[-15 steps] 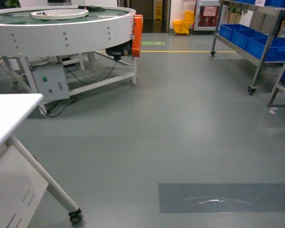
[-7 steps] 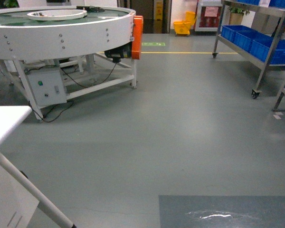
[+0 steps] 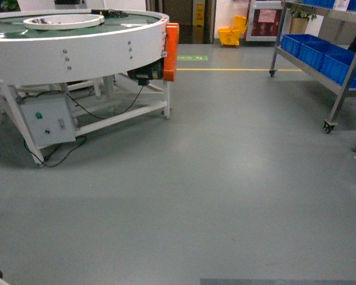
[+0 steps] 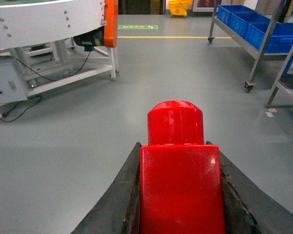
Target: Pick red block from blue box to shelf
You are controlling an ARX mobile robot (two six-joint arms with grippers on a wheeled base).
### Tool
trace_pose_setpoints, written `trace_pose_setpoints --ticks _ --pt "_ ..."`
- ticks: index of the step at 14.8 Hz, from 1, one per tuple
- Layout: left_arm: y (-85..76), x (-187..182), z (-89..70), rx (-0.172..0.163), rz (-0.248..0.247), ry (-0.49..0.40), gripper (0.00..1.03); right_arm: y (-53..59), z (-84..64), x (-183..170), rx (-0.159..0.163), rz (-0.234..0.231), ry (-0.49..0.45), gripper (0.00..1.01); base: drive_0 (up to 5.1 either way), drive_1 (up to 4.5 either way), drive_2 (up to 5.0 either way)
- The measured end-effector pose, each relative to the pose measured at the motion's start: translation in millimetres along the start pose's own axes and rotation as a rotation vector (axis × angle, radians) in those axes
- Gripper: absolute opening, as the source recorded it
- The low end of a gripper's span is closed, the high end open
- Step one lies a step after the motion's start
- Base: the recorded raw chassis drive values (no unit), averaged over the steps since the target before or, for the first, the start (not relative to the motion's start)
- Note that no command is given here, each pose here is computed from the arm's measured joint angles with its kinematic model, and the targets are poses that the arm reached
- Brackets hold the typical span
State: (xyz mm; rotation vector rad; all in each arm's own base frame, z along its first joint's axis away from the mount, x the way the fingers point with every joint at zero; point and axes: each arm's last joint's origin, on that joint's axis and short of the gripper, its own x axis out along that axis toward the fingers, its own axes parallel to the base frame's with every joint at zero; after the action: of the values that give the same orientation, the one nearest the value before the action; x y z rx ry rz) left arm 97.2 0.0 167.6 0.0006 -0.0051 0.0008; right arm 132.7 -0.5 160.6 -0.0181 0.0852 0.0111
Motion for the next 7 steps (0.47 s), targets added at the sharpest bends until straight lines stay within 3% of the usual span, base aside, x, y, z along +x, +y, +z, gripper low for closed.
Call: trace_pose_setpoints --ticks 7 --pt "0.0 0.0 -0.2 0.0 0.0 0.002 0.98 0.0 0.2 0.0 0.0 0.0 -0.002 0.27 -0.1 3.9 -4.1"
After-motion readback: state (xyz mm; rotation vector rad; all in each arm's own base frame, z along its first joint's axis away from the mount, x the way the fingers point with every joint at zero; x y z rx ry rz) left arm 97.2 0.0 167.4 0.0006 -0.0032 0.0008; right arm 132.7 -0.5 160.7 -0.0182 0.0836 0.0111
